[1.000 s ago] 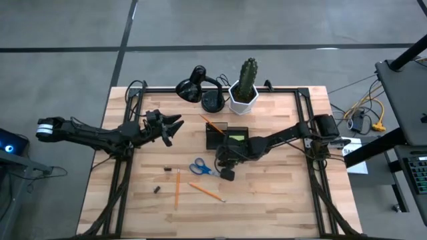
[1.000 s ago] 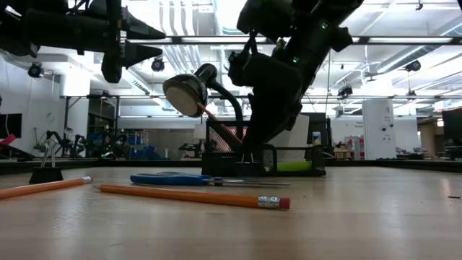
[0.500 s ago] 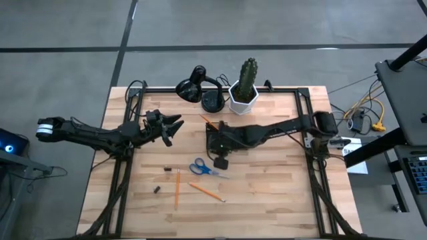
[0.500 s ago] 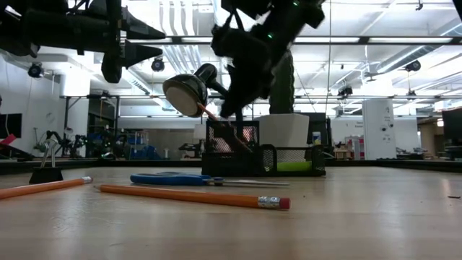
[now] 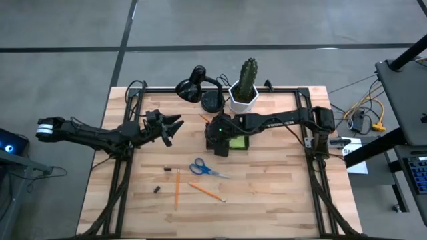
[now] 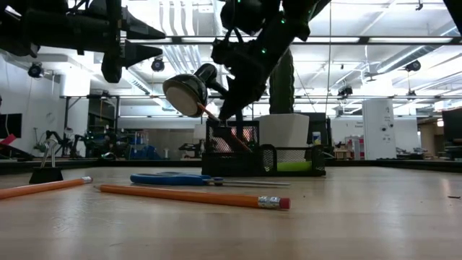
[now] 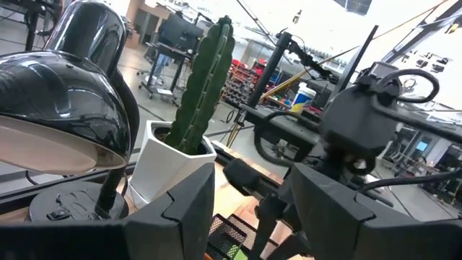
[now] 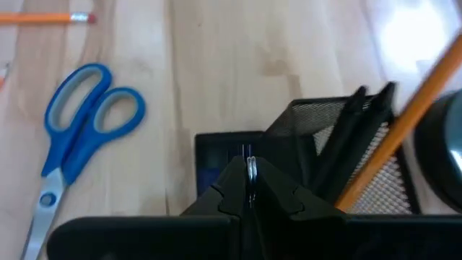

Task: Pick and place office supplies into organizer
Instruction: Put the top right clip into the mesh desk organizer

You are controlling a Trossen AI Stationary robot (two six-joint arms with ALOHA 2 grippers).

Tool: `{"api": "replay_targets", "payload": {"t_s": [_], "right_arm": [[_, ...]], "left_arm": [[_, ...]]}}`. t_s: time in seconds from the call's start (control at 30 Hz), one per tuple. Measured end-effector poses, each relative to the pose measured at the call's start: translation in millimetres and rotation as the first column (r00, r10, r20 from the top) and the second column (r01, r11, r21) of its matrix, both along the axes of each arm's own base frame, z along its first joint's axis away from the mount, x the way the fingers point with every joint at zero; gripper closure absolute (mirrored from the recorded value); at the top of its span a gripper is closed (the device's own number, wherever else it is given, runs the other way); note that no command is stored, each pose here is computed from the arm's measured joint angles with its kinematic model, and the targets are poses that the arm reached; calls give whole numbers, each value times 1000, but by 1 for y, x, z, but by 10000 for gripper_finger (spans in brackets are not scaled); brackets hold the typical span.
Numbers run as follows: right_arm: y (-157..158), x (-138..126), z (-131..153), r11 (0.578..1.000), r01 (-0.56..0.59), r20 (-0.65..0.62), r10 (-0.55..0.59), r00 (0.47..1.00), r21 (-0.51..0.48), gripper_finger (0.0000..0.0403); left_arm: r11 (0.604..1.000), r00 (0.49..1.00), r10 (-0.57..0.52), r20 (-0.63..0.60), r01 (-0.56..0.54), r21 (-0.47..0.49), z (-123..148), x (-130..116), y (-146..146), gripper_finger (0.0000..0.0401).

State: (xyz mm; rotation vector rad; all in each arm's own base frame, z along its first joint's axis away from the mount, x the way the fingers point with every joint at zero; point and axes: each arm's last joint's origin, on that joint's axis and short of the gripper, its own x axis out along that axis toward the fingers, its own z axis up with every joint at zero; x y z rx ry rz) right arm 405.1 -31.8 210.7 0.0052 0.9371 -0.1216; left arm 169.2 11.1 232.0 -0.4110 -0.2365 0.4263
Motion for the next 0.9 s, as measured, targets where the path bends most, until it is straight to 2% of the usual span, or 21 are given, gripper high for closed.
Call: {"api": "replay_targets", "payload": {"t_s": [0.33,0.67,0.9], "right_arm": [[0,-8,-16,998,-57,-60,56,997,-14,394],[0,-20,-37,999,-38,-129,37,991,-8,394],[-5,-24,-44,999,29,-141,-26,990,20,394]], "left_arm": [[1000,1000,0,-1,0,1,0,0,0,233],[1000,1000,4,-1,-4,1,0,0,0,233],[1000,1000,4,-1,-4,0,0,0,0,233]]}}
